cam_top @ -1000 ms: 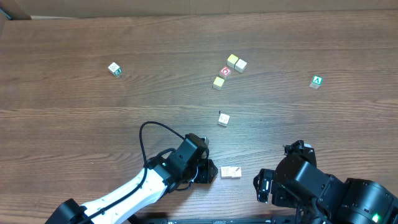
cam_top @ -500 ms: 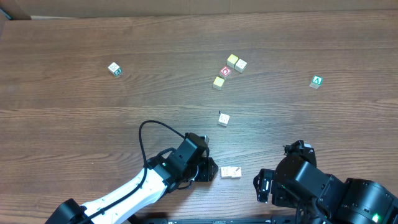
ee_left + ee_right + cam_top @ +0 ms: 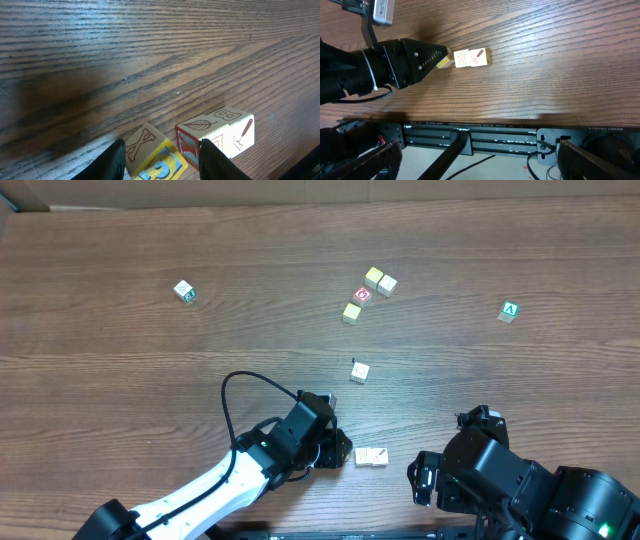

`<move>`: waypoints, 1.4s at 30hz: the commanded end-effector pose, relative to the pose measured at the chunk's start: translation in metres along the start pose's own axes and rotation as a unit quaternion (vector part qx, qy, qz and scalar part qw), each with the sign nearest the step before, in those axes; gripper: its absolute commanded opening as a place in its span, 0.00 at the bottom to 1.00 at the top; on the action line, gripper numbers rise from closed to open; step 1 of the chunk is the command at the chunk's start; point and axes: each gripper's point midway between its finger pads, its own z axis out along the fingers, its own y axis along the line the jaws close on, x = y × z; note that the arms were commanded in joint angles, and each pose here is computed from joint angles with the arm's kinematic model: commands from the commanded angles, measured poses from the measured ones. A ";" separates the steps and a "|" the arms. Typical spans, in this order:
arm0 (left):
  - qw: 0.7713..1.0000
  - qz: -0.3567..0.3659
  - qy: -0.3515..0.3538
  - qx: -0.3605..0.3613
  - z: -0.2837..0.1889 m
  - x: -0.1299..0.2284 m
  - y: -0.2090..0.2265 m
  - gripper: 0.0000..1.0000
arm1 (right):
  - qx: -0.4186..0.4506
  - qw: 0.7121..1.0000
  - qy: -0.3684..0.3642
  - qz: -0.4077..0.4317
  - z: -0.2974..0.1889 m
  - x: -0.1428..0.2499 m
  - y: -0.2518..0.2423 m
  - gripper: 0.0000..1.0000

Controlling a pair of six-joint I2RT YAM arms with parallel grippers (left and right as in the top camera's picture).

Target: Flip 4 blocks

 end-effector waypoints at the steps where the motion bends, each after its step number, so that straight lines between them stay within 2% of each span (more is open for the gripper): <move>1: 1.000 -0.007 -0.002 -0.007 0.002 0.000 0.003 0.39 | -0.011 1.000 -0.005 -0.002 -0.004 -0.001 0.003 1.00; 35: 0.999 0.004 0.024 0.030 0.008 0.007 -0.009 0.35 | -0.011 1.000 -0.004 -0.002 -0.004 -0.001 0.003 1.00; 42: 0.999 0.001 0.035 0.028 0.016 0.010 -0.007 0.28 | -0.011 1.000 -0.004 -0.002 -0.004 -0.001 0.003 1.00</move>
